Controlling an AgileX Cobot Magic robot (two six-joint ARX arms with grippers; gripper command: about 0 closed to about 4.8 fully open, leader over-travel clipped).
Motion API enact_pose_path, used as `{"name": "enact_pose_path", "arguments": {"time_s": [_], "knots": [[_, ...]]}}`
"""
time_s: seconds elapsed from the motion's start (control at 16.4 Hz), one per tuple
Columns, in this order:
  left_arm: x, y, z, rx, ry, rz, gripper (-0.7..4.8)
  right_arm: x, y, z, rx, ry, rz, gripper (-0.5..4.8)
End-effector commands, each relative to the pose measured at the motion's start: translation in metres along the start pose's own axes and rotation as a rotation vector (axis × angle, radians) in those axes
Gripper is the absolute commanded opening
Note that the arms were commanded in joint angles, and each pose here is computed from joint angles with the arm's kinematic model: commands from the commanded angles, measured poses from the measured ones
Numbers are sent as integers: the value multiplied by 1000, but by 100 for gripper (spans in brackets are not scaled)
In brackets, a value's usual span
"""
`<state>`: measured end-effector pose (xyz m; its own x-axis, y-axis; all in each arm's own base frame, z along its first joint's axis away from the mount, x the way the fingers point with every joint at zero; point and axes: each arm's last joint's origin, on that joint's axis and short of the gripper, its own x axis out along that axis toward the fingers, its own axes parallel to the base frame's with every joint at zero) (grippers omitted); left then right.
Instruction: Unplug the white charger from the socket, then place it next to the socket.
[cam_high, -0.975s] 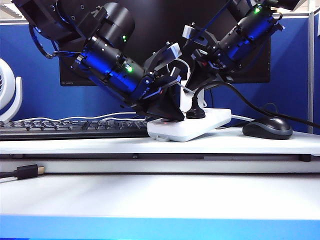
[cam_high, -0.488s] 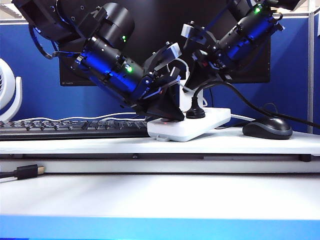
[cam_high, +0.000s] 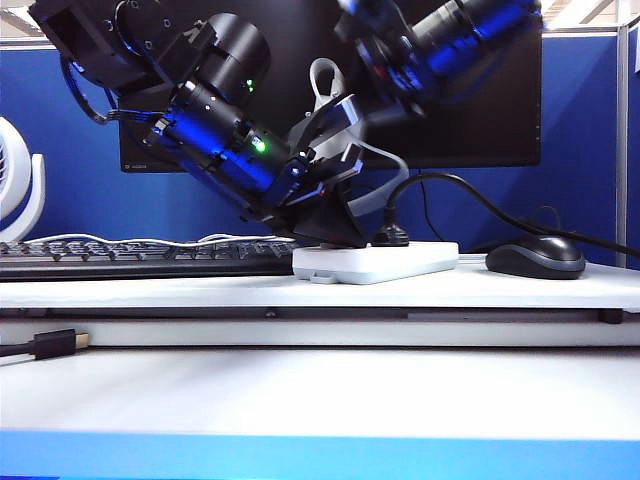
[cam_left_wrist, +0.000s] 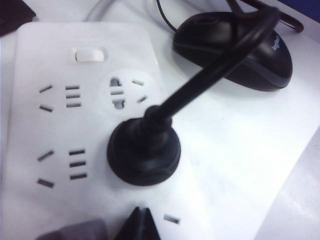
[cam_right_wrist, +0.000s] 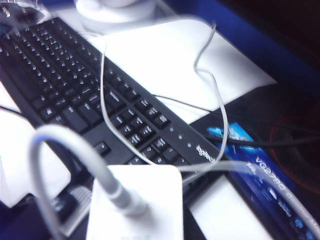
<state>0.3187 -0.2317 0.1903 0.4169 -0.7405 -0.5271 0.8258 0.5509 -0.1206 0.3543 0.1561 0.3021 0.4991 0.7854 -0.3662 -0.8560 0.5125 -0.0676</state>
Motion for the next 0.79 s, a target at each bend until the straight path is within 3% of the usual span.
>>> {"name": "enact_pose_path", "arguments": {"time_s": [0.06,0.49,0.79], "knots": [[4,0,-19,-44,123,8,-5,-1,-4,-4,26,22,-35,-1],[4,0,-16,-29,96,10,-5,-18,-26,-7,78,26,-189,-1],[-15,-5,7,10,-5,23,-5,-55,-45,-2,203,-27,-282,-1]]}}
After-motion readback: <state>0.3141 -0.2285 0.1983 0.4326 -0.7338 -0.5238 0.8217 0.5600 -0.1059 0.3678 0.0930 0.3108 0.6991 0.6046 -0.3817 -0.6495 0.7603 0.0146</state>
